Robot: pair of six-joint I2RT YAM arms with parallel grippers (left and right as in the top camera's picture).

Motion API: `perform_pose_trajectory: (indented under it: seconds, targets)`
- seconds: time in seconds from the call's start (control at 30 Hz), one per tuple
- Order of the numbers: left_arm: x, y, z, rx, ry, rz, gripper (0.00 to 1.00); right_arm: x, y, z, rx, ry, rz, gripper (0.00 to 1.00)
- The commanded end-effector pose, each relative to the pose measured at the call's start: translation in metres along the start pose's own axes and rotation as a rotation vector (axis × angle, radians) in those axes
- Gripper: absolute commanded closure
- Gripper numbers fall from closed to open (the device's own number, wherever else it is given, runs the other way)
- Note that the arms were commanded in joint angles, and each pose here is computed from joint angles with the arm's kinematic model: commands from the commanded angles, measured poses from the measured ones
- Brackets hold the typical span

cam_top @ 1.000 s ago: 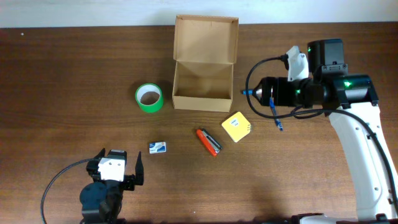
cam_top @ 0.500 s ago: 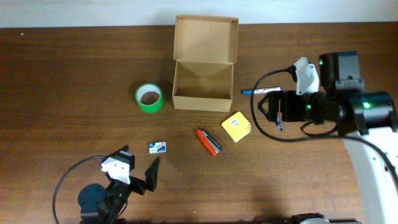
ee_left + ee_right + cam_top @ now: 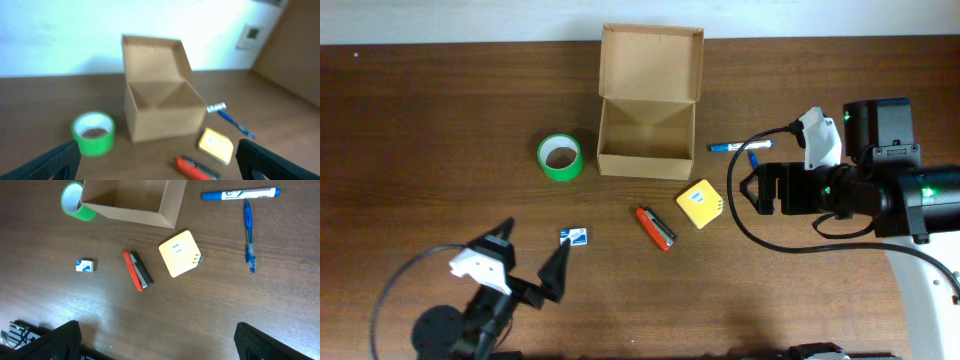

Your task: Pack container

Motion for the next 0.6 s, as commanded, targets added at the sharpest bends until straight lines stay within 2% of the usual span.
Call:
perform_pose_trajectory:
  seconds: [0.0,0.17,0.3,0.47,0.57]
  targets:
    - [0.028,0.01,-0.011,0.104,0.019,-0.001,0.01,0.003,0.003,0.006,-0.005,-0.021,0.025,0.01]
    - [0.052,0.021,-0.045,0.178,0.164,0.056,0.0,0.001,0.004,0.006,0.0,-0.015,0.022,0.01]
    - [0.067,0.042,-0.075,0.275,0.299,0.014,0.0,0.003,0.003,0.006,-0.002,-0.022,0.024,0.01]
    - [0.059,0.052,-0.119,0.225,0.468,0.064,0.0,0.009,0.002,0.007,-0.007,-0.048,0.035,0.01]
    - [0.047,0.063,-0.144,0.195,0.511,0.093,0.0,0.018,0.001,0.007,-0.014,-0.088,0.05,0.01]
Point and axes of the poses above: each gripper's point midway between its finger pads, its own z axis back along the fingers, its own y axis along the line the jaws close on, x = y × z, the point moved 2 cm from there along z, back along the fingers, and after that the axes turned 14 degrees about z, right-handed, at the moved point
